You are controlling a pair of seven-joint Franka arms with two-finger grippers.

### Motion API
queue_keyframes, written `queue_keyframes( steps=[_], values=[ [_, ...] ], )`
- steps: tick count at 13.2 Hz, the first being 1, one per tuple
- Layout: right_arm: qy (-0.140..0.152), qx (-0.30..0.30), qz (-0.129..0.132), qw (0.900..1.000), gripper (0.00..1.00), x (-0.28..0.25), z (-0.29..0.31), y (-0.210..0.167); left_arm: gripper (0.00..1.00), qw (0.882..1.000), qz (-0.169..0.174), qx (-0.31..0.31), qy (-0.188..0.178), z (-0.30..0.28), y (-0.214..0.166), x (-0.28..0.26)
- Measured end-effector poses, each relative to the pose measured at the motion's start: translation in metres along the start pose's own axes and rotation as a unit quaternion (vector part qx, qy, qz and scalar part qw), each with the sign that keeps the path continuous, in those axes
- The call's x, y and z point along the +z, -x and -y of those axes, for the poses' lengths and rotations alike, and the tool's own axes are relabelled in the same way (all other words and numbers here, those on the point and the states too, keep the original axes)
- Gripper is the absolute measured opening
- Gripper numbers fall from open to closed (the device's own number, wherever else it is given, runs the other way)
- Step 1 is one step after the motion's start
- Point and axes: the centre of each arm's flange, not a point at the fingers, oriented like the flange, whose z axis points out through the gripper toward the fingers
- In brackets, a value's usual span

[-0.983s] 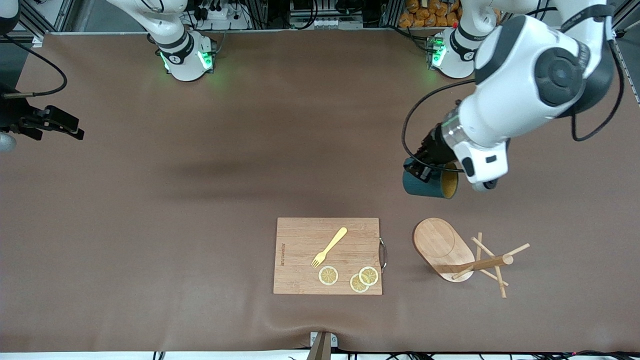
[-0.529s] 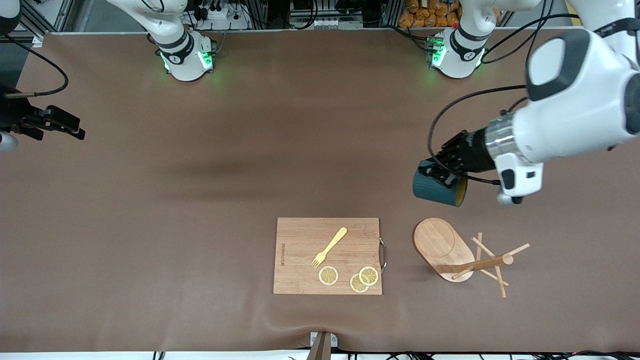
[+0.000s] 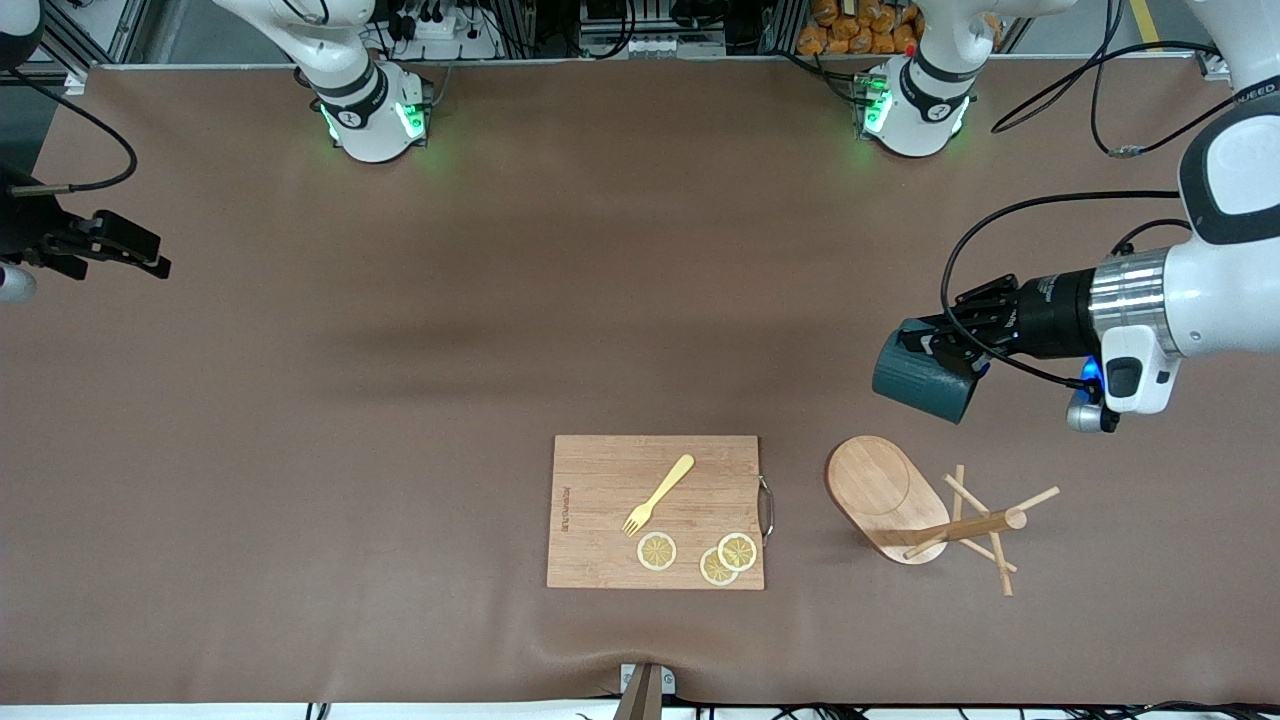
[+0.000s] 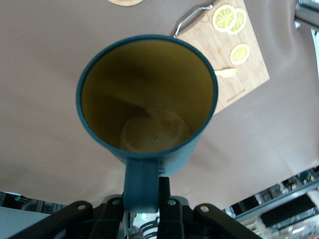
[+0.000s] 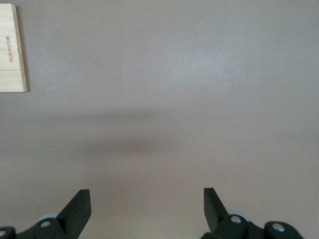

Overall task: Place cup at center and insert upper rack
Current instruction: 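Tilt the mug sideways and move it over the wooden stand peg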

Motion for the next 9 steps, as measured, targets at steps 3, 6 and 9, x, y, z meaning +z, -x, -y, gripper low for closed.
queue_keyframes(
  steps=[3,6,9],
  values=[
    [0.000,0.000,0.000,1.000,1.00,0.000,0.000,0.000,0.21,0.999,0.026,0.024,0.023,0.002,-0.010,-0.002],
    [0.000,0.000,0.000,1.000,1.00,0.000,0.000,0.000,0.21,0.997,0.048,0.029,0.054,0.010,-0.026,-0.012],
    [0.000,0.000,0.004,1.000,1.00,0.004,0.000,0.000,0.21,0.992,0.078,0.026,0.097,0.023,-0.049,-0.023]
  ],
)
